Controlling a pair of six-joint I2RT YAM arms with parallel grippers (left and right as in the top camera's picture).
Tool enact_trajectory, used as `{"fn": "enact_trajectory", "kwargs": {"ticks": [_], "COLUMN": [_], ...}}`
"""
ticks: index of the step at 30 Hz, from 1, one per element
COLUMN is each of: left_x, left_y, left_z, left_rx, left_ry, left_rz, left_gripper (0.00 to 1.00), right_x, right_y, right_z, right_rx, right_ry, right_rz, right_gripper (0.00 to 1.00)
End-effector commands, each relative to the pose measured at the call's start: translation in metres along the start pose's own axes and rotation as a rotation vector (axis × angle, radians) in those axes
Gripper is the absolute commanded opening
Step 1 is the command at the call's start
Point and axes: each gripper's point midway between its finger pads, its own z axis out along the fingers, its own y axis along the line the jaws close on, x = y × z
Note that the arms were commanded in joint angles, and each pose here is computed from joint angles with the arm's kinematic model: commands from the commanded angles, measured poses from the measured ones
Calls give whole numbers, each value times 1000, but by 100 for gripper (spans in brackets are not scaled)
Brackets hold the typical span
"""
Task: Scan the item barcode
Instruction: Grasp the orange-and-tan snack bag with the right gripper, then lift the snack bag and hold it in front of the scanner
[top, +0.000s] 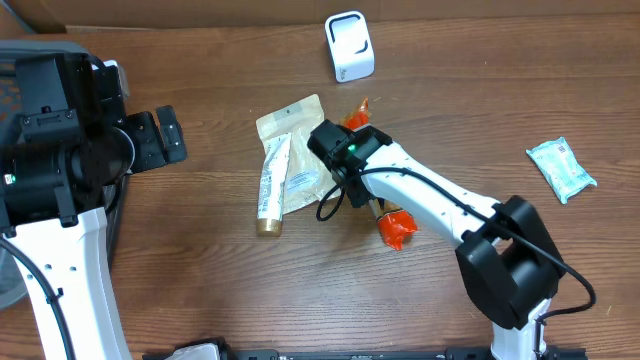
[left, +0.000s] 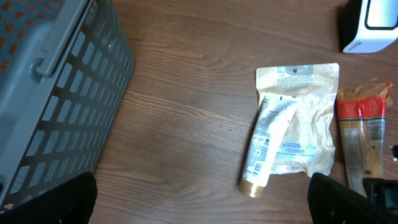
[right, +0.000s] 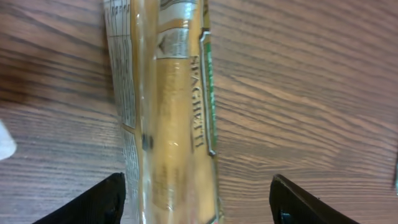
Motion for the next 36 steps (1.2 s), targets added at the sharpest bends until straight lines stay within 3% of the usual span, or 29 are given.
{"fn": "enact_trajectory", "kwargs": {"ticks": [1, 6, 10, 14, 27, 30, 33, 36], "left_x": [-1, -1, -1, -1, -1, -1, -1, -1], "left_y": [-1, -1, -1, -1, 0, 0, 0, -1], "left_z": [2, 2, 2, 2, 2, 2, 2, 2], "left_rx": [7, 7, 7, 7, 6, 6, 6, 7], "left_ry": [2, 2, 2, 2, 2, 2, 2, 2], "left_rz": [-10, -10, -9, -10, -10, -10, -10, -10], "left_gripper": [100, 99, 100, 100, 100, 99, 99, 100], "right_x": [-9, -28, -37, -23, 38, 45, 45, 43], "right_y": [-3, -20, -25, -21, 14, 17, 19, 20], "right_z": [1, -13, -30, -31, 53, 61, 62, 60], "right_rx": [-49, -173, -426, -657, -671, -669, -676, -694], "right_ry": [6, -11, -26, 34, 98, 108, 116, 114], "right_rz": [60, 113, 53, -33, -49, -7, 32, 47], "right_gripper": [75, 80, 89, 94, 95, 84, 43, 20]}}
